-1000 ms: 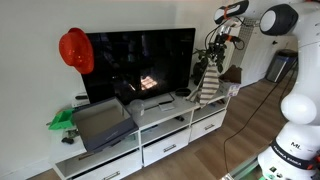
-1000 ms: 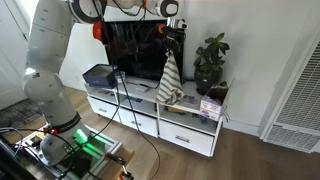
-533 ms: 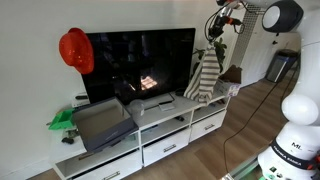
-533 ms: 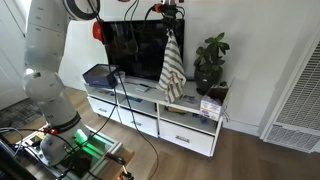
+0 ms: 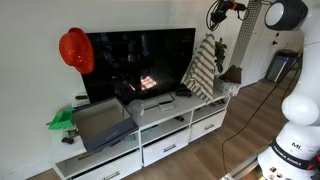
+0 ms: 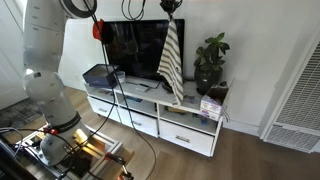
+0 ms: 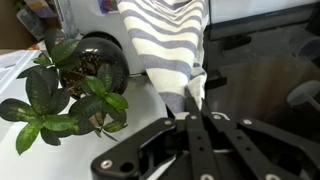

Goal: Unfold the cleaning cloth

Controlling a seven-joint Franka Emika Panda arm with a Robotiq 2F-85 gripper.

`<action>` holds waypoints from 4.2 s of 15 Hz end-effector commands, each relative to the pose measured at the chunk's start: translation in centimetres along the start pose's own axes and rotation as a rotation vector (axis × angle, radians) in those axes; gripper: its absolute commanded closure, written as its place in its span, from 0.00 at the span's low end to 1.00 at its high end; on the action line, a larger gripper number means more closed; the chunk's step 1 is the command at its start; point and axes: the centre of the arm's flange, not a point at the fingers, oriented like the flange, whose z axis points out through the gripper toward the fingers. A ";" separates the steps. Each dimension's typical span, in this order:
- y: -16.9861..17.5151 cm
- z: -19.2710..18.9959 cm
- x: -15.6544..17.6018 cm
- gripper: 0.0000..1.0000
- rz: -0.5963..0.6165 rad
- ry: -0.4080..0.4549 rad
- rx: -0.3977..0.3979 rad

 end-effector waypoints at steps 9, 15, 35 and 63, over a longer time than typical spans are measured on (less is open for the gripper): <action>6.4 -2.7 1.8 0.99 0.281 0.272 -0.167; 5.6 -2.0 2.8 0.99 0.343 0.371 -0.161; -3.7 14.0 0.6 0.97 0.228 0.019 0.024; -27.9 23.8 -6.3 0.65 -0.473 -0.167 0.009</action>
